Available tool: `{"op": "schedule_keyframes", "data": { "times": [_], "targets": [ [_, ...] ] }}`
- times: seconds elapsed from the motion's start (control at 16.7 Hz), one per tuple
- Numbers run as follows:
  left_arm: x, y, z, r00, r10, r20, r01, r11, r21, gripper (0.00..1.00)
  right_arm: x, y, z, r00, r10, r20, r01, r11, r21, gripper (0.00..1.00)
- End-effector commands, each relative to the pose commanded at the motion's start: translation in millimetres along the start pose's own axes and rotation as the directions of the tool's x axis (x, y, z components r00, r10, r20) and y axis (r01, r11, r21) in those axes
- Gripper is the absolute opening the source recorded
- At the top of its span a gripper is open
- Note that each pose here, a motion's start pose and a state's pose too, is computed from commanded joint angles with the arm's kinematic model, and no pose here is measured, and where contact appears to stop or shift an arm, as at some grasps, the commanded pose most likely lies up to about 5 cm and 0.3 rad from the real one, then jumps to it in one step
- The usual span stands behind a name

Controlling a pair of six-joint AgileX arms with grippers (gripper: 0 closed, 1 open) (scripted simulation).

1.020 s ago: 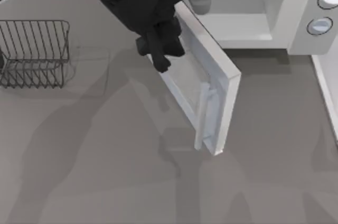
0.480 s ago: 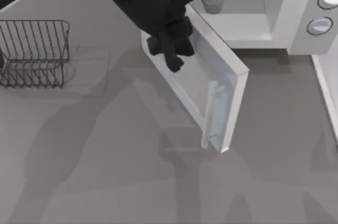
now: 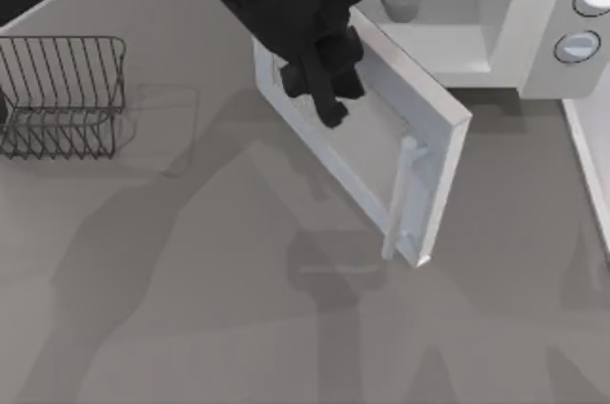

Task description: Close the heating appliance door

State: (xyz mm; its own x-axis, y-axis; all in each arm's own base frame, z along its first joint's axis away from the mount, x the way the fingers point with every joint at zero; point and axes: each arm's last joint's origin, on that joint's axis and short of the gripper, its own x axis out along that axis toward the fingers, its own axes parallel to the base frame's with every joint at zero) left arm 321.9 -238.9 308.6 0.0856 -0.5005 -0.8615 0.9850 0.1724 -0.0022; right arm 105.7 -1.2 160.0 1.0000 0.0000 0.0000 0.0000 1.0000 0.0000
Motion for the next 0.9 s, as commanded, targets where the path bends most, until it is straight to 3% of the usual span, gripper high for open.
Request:
{"op": "schedule_keyframes", "data": {
  "times": [0.54,0.9],
  "targets": [
    [5.7,-3.0,9.8,1.0,-0.003,-0.003,0.003,1.0,-0.004,0.0,0.0,0.0,0.0,1.0,0.0,0.0,0.0,1.0,0.0,1.0],
    [29.7,-4.4,6.8,0.994,-0.077,-0.081,0.072,0.995,-0.064,0.0,0.0,0.0,0.0,1.0,0.0,0.0,0.0,1.0,0.0,1.0]
  ]
}}
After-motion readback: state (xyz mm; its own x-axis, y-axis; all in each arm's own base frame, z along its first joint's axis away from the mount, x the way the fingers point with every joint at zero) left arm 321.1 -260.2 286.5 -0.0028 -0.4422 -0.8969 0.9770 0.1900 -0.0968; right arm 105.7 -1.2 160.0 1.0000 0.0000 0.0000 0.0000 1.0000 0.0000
